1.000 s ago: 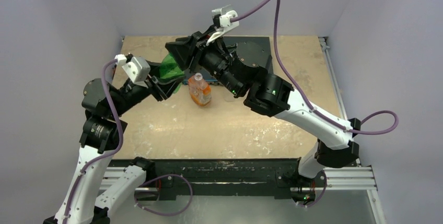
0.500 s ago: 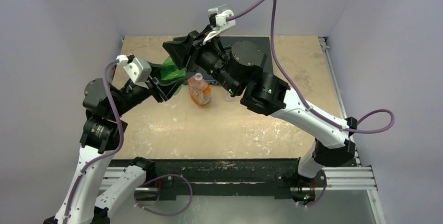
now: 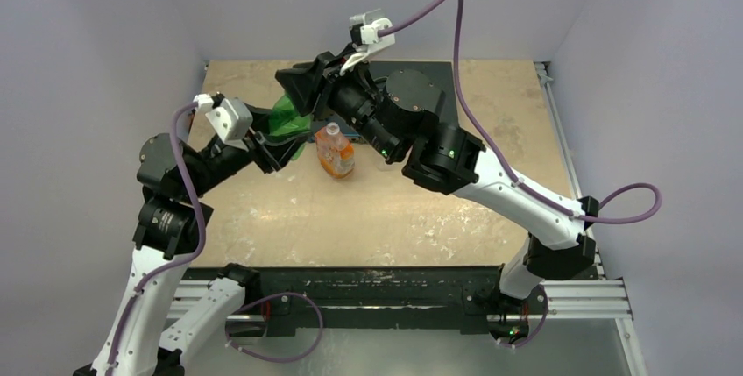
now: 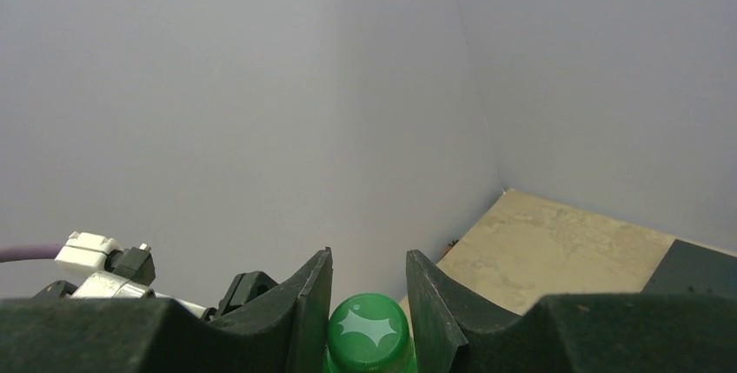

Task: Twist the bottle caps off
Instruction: Unscrew the bottle cap from the plastic bottle.

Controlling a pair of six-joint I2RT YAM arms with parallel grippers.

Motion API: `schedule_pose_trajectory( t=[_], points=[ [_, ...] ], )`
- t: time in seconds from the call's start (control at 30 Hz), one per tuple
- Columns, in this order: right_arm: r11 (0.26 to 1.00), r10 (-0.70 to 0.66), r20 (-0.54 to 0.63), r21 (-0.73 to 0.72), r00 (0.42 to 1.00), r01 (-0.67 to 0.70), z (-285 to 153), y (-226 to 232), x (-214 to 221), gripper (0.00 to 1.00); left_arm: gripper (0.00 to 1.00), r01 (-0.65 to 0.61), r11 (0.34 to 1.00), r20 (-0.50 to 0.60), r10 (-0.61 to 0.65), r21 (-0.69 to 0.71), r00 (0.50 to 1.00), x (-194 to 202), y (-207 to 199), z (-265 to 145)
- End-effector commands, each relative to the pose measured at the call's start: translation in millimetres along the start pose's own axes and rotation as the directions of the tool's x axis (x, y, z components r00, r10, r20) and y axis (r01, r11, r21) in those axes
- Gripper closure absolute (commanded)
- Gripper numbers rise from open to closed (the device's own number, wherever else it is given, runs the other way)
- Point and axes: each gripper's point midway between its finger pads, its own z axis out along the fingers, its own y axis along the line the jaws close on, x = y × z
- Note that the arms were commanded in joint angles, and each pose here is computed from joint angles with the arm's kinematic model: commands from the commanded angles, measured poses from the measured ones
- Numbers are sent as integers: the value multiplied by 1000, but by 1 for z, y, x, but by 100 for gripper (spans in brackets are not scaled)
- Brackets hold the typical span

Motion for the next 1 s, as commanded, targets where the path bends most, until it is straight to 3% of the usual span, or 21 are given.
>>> schedule_pose_trajectory(
  t=[0.0, 0.1, 0.23, 0.4, 0.67, 0.7, 0.73, 0.97],
  points=[
    [1000, 8, 48, 10, 999, -8, -4, -3, -17, 60, 88, -13, 1000, 43, 12, 18, 999, -14, -4, 0],
    [1000, 5, 31, -7, 1000, -5, -3, 0, -12, 54, 88, -9, 1000, 42, 8, 20, 999, -13, -4, 1],
    [1000, 14, 31, -20, 999, -13, -4, 1, -8, 54, 88, -8, 1000, 40, 8, 18, 999, -12, -4, 1],
    [1000, 23, 43, -19, 999, -22, -5, 1, -12, 62, 88, -12, 1000, 39, 11, 18, 999, -11, -4, 0],
    [999, 34, 54, -19, 998, -33, -7, 0, -15, 84, 89, -9, 1000, 38, 9, 22, 999, -10, -6, -1],
    [999, 34, 57, -19, 998, -33, -7, 0, -17, 87, 89, -9, 1000, 37, 8, 23, 999, -10, -6, -1],
    [999, 36, 74, -19, 997, -35, -9, 0, -23, 100, 89, -2, 1000, 35, 1, 29, 999, -8, -7, -1],
    [994, 42, 117, -106, 992, -29, -21, 9, -47, 100, 90, 37, 996, 55, -41, 84, 998, -16, -18, -2]
  ],
)
